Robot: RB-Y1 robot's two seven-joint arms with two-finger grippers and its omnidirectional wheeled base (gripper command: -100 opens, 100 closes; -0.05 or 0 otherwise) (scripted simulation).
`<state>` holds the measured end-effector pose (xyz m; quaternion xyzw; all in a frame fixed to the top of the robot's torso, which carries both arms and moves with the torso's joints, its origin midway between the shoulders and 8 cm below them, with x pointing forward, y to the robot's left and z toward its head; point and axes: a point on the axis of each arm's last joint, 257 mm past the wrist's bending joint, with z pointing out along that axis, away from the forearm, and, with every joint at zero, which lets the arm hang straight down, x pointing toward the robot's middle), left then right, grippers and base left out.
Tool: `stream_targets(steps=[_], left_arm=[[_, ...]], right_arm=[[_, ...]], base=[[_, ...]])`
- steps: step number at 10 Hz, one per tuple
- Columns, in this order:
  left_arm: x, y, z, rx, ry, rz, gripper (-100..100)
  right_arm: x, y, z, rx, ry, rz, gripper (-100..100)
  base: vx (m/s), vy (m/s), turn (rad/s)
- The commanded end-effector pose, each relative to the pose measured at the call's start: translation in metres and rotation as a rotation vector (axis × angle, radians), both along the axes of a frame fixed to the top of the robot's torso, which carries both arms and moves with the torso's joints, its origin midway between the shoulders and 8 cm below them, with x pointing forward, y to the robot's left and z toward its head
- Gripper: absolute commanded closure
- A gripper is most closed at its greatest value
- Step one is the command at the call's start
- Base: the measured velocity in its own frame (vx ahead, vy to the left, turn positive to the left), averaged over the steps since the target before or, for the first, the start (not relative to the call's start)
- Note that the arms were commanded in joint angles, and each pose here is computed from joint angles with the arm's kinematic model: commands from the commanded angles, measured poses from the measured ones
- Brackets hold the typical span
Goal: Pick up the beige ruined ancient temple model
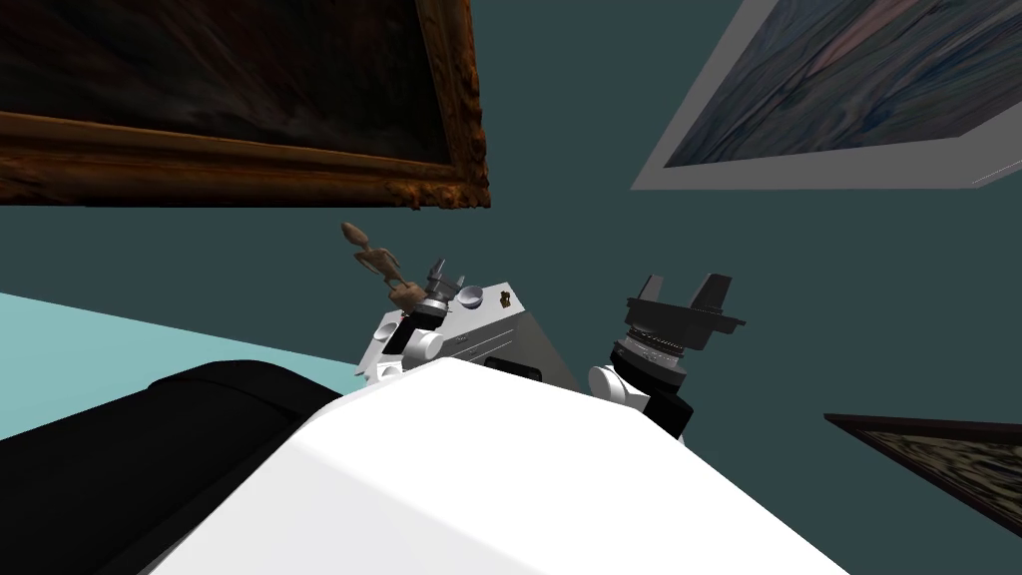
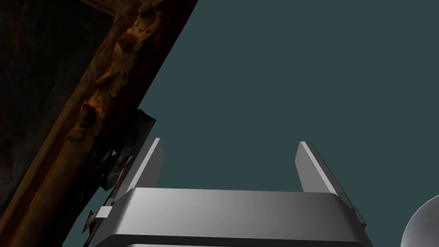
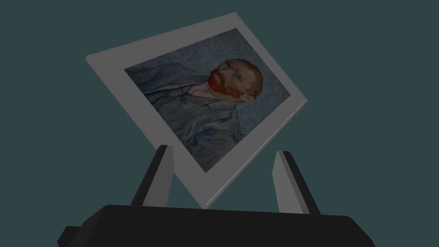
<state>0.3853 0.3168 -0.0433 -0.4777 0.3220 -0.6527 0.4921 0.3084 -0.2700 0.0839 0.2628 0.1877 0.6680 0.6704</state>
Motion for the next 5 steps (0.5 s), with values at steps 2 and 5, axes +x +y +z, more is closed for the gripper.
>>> stream_targets(steps=[2, 5], left_arm=[[0.004, 0.009, -0.025, -0.052, 0.095, -0.019, -100], [0.008, 0.017, -0.048, -0.101, 0.187, -0.031, -100]], right_arm=[[0.000, 0.000, 0.000, 0.000, 0.000, 0.000, 0], [0.000, 0.000, 0.000, 0.000, 0.000, 0.000, 0]], base=[[0.014, -0.003, -0.030], [0.016, -0.013, -0.030]])
